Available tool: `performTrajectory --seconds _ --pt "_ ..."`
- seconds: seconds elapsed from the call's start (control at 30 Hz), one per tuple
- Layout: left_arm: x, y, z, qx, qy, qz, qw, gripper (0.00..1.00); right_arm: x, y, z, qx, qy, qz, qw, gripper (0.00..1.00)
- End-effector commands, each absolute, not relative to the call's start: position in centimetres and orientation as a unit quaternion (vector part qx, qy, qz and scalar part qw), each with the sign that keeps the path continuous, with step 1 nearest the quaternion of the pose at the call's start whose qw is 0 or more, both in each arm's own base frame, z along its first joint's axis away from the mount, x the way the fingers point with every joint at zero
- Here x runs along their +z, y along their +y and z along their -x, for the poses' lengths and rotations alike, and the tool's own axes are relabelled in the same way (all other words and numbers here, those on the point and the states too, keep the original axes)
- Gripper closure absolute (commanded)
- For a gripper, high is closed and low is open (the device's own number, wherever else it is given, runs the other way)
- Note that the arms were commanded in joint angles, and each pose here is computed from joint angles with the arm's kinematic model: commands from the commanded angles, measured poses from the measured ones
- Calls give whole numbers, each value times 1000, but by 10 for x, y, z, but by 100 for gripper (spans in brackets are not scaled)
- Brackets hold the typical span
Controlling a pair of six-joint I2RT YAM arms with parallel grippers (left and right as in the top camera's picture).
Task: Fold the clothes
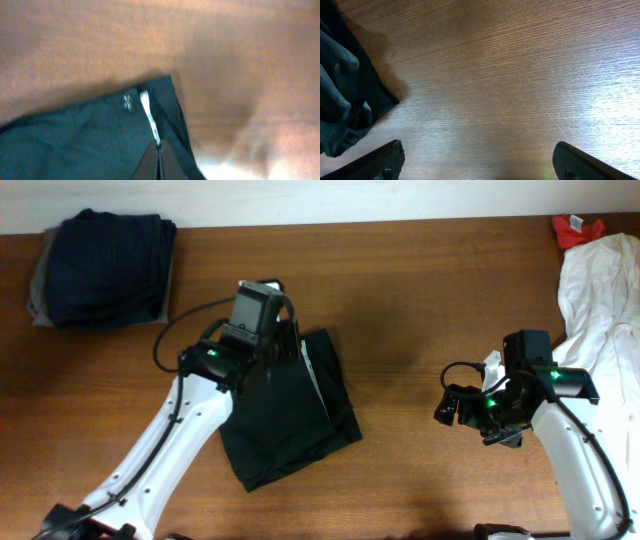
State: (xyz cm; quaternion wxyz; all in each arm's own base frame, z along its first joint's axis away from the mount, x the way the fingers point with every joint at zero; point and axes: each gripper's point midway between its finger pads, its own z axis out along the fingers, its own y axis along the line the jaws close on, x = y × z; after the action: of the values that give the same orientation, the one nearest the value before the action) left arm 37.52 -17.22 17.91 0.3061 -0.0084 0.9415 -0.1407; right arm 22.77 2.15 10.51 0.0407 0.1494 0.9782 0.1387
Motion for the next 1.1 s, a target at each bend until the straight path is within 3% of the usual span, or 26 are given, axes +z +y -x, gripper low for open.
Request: performTrajectory --seconds 0.0,0.27,0.37,0.6,0.8,0.9,1.07 --pt "114 -173 -363 -99 970 5 223 99 108 20 -230 141 978 -149 46 2" --pt "-3 -224 -314 -174 985 -2 2 99 108 20 -230 141 978 -149 46 2" --pt "-27 -235 -300 -165 986 -18 -25 99 108 21 -230 142 978 -149 46 2" --pt "23 -252 -304 -184 982 -41 8 99 108 21 -230 142 978 -149 46 2" --pt "105 -234 -267 -185 981 -53 28 99 108 21 -230 142 978 -149 46 2" --pt "105 -227 -250 -152 986 -63 13 91 108 21 -230 142 978 -149 46 2" --pt "74 -238 -217 -128 988 -84 -33 91 108 21 -230 142 978 -149 46 2"
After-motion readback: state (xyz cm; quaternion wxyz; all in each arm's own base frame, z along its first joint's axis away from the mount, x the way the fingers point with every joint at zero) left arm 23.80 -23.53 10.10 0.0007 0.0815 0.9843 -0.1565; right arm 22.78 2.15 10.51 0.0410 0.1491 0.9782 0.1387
